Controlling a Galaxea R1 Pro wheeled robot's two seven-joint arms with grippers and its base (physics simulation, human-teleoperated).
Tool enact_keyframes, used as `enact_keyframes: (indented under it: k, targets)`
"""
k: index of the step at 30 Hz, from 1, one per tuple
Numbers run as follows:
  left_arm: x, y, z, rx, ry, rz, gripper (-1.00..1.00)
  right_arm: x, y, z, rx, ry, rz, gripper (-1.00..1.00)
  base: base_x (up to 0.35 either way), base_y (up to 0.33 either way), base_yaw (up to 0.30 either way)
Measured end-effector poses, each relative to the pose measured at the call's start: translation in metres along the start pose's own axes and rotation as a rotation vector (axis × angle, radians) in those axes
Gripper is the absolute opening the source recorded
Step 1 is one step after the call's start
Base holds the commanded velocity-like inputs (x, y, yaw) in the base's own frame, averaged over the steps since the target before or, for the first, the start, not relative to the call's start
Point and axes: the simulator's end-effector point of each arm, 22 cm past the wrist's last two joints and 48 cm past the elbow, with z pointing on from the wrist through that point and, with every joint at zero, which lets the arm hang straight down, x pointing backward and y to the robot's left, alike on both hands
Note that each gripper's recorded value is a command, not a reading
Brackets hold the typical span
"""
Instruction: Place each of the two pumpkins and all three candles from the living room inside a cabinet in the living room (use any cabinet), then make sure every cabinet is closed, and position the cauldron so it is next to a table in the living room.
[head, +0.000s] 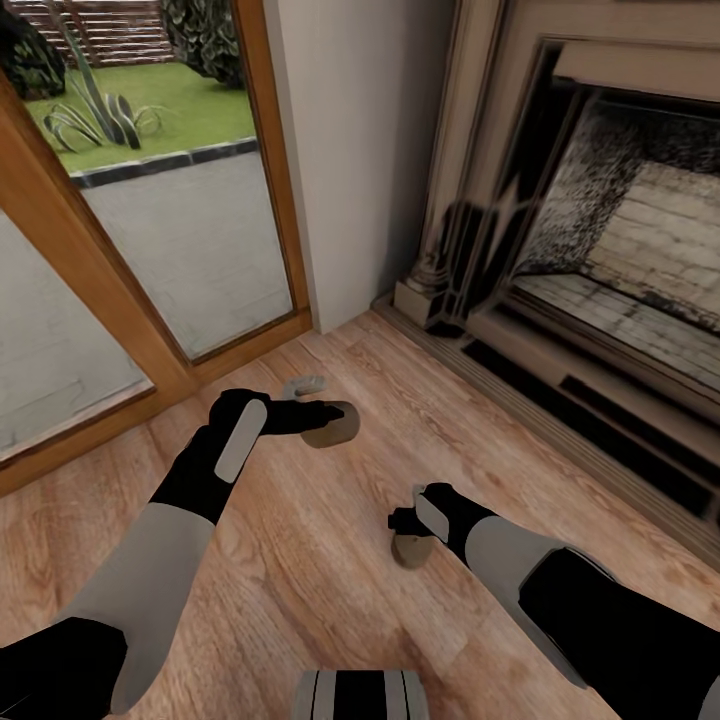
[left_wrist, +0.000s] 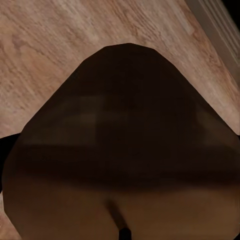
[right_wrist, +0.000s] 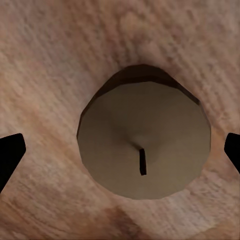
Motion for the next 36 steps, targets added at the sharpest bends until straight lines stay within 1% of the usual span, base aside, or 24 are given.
enact_keyframes:
  k: [11, 36]
  targets:
    - [0.019, 0.014, 0.022, -0.006, 0.042, -0.020, -1.00, 0.018, -0.003, 0.023, 0.002, 0.045, 0.004, 1.00, 0.000, 0.000, 0.000]
    - [0.020, 0.014, 0.023, -0.009, 0.042, -0.019, -1.00, 0.018, -0.003, 0.022, 0.003, 0.044, 0.002, 1.00, 0.000, 0.000, -0.019]
